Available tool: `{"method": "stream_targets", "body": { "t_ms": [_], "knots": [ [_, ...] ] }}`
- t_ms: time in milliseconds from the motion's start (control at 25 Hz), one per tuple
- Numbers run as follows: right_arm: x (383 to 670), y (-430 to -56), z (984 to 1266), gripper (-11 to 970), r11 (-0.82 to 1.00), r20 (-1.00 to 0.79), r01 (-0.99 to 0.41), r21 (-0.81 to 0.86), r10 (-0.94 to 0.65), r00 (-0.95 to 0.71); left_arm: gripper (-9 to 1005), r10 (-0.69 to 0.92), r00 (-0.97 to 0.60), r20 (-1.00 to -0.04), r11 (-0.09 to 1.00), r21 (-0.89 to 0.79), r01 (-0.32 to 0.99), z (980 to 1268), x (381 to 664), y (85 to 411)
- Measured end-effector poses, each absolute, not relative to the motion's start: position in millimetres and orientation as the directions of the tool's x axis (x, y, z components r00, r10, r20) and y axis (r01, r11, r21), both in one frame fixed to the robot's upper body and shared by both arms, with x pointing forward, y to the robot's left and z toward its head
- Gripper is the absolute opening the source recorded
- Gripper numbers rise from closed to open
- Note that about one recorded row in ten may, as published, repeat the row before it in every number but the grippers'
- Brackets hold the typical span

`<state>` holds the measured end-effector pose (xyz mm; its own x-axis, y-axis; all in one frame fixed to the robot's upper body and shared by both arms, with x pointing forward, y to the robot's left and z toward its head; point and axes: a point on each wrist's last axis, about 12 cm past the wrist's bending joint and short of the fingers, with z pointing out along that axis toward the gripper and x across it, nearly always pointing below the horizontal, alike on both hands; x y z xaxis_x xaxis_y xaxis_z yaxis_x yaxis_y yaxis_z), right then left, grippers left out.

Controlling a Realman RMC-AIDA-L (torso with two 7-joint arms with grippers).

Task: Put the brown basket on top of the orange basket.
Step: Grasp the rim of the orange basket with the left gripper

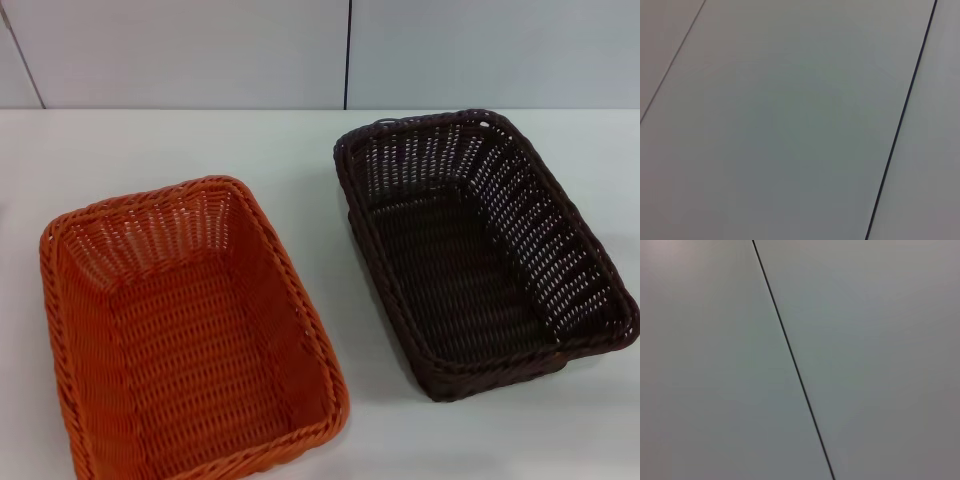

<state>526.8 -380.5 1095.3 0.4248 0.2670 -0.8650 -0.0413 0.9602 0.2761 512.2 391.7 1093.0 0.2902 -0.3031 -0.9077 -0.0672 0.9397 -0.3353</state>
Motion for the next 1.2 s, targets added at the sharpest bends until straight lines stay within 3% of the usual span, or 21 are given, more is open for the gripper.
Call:
{"method": "stream_targets", "body": {
  "t_ms": [240, 480, 840, 1040, 1200],
  "knots": [
    [521, -388, 1093, 815, 0.958, -0.862, -0.004, 0.288, 0.262, 0.434, 765, -0.331, 0.303, -0.894, 0.931, -0.363, -0.052, 1096, 509, 393],
    [520, -390, 1092, 815, 0.956, -0.864, 0.005, 0.292, 0.262, 0.430, 761, -0.391, 0.280, -0.877, 0.920, -0.374, 0.116, 1128, 509, 390],
    [521, -390, 1092, 816, 0.957, -0.865, 0.003, 0.290, 0.261, 0.429, 755, -0.285, 0.169, -0.944, 0.958, -0.278, 0.065, 1150, 491, 396],
    [524, -389, 1093, 816, 0.958, -0.864, -0.001, 0.288, 0.261, 0.430, 752, -0.215, 0.047, -0.976, 0.977, -0.214, 0.009, 1172, 490, 385],
    [526, -387, 1095, 815, 0.958, -0.862, -0.008, 0.287, 0.262, 0.434, 749, -0.013, -0.199, -0.980, 0.999, -0.006, -0.036, 1200, 498, 343]
  ]
}}
